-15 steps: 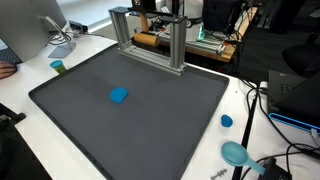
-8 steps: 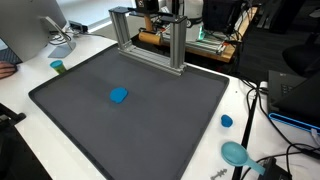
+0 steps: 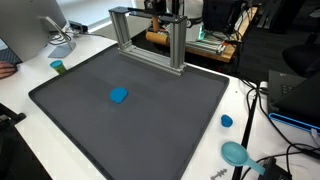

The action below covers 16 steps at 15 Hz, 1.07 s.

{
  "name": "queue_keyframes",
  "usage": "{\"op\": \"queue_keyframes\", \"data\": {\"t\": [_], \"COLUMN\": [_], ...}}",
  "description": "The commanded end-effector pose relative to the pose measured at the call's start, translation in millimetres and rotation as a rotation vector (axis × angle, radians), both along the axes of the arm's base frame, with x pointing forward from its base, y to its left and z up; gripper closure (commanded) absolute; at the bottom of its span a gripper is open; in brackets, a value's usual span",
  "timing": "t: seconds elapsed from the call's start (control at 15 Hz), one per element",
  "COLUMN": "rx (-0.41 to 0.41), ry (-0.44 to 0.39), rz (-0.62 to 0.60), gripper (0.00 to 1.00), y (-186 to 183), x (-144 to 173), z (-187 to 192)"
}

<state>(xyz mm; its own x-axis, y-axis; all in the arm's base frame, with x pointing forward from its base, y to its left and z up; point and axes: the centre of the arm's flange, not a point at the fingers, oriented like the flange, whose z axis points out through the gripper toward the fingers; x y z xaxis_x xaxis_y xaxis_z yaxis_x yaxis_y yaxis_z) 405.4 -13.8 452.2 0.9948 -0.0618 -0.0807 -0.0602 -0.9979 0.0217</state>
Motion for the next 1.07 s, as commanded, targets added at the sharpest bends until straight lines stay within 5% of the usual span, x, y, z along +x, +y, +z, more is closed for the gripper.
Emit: {"op": "queue_keyframes", "data": {"t": [0.0,0.2,0.27,0.6,0.8,0.87,1.0], "rx": [0.025,0.052,0.061,0.102,0.128,0.094,0.107], "ry": [-0.029,-0.029,-0.037,-0.142,-0.290,-0.189,-0.255], "rz": [0.032,0.067,0.070,0.014,-0.031,-0.014,-0.033], "gripper": [0.78,0.78,0.28,0.01,0.00,0.00,0.00], "y": [4,9,10,1,-26,-11,-23], "x": [-34,-43,-45,-58,-83,-51,-66], "z": [5,1,1,23,68,45,66]}}
